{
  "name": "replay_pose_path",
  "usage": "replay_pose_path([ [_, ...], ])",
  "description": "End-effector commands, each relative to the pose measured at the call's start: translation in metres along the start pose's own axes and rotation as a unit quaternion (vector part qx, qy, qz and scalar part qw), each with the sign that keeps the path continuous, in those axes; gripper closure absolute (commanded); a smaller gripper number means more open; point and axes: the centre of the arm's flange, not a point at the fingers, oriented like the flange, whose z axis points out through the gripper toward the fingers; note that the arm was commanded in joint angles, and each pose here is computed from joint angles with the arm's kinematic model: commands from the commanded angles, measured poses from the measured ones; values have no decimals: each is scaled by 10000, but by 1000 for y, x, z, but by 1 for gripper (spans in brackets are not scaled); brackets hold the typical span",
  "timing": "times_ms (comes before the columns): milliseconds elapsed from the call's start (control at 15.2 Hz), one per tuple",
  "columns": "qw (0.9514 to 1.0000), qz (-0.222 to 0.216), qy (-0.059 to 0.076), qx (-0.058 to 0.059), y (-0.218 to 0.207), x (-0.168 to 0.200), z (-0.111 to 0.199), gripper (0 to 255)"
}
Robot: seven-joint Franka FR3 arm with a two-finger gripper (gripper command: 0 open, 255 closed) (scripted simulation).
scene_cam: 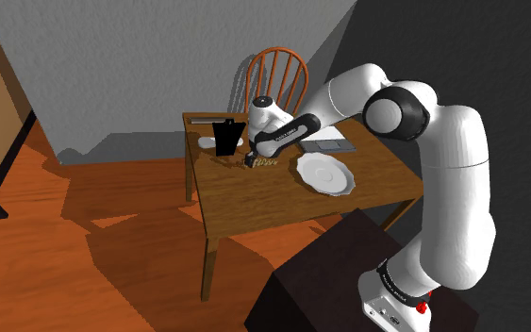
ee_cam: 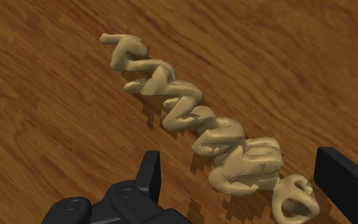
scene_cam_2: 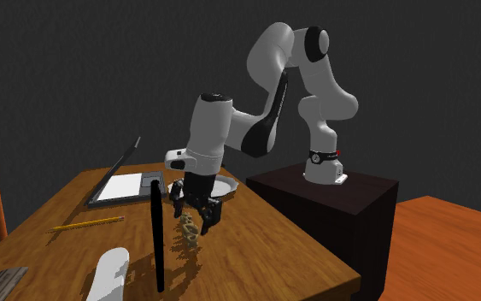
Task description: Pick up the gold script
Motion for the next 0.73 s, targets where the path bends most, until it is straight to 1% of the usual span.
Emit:
replay_pose_path([
  [0, 10000, -1, 3, -1, -3, 0, 14, 0],
  [132, 10000, -1, 3, -1, -3, 0, 14, 0],
  [198, 10000, -1, 3, -1, -3, 0, 14, 255],
  [660, 10000, -1, 3, -1, -3, 0, 14, 255],
])
